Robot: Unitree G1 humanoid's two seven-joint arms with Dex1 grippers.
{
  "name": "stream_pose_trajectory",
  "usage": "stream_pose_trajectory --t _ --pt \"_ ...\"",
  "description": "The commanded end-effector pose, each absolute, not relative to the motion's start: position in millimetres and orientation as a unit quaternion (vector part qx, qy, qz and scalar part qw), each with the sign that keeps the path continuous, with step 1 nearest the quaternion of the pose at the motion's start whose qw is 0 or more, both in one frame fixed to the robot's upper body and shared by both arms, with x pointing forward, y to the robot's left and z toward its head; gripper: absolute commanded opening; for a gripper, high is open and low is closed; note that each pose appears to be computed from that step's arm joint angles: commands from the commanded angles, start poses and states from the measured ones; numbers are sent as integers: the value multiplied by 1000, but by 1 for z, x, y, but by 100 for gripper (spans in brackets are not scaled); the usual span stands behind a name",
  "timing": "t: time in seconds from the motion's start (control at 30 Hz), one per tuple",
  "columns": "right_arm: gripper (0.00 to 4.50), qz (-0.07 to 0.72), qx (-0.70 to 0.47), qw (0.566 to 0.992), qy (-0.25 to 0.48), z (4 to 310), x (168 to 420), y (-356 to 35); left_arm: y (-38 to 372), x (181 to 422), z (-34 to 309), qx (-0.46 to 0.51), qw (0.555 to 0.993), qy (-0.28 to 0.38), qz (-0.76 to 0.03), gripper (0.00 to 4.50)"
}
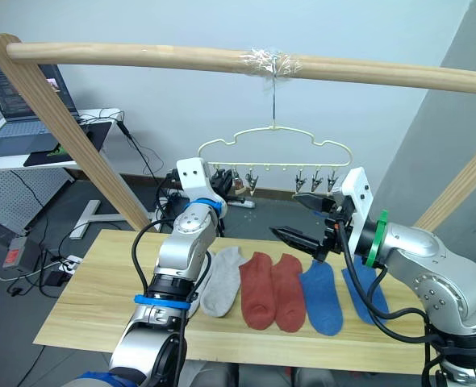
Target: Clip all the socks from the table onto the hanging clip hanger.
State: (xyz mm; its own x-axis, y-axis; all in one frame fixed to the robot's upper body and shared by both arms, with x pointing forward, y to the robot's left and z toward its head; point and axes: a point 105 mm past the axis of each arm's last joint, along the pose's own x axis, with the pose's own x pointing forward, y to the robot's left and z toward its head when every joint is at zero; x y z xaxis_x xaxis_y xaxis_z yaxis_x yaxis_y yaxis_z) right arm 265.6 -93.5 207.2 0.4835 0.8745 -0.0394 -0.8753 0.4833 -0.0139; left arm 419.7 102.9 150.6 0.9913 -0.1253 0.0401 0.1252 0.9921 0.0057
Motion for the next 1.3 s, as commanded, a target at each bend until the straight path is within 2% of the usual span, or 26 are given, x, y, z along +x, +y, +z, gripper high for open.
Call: stream_pose_trajectory --t 0.03,0.23,0.57,0.63,0.83,1.0,1.3 --pt "450 512 -23 859 -8 217 260 -91 99 415 179 -4 994 -59 -94 28" --pt "450 477 -31 878 38 205 273 -99 109 404 176 -36 987 -4 -154 28" --pt "450 410 -31 903 122 183 299 -112 122 389 191 -127 968 14 -214 28" --pt "450 385 -35 911 139 176 305 -118 123 388 193 -126 968 15 -216 28" --pt "450 254 -96 932 241 128 325 -161 124 388 196 -119 969 14 -216 28" --pt "450 191 -103 934 284 110 333 -180 125 387 197 -115 969 16 -216 28" --pt "450 153 -112 922 339 85 333 -195 126 387 196 -109 970 21 -214 28"
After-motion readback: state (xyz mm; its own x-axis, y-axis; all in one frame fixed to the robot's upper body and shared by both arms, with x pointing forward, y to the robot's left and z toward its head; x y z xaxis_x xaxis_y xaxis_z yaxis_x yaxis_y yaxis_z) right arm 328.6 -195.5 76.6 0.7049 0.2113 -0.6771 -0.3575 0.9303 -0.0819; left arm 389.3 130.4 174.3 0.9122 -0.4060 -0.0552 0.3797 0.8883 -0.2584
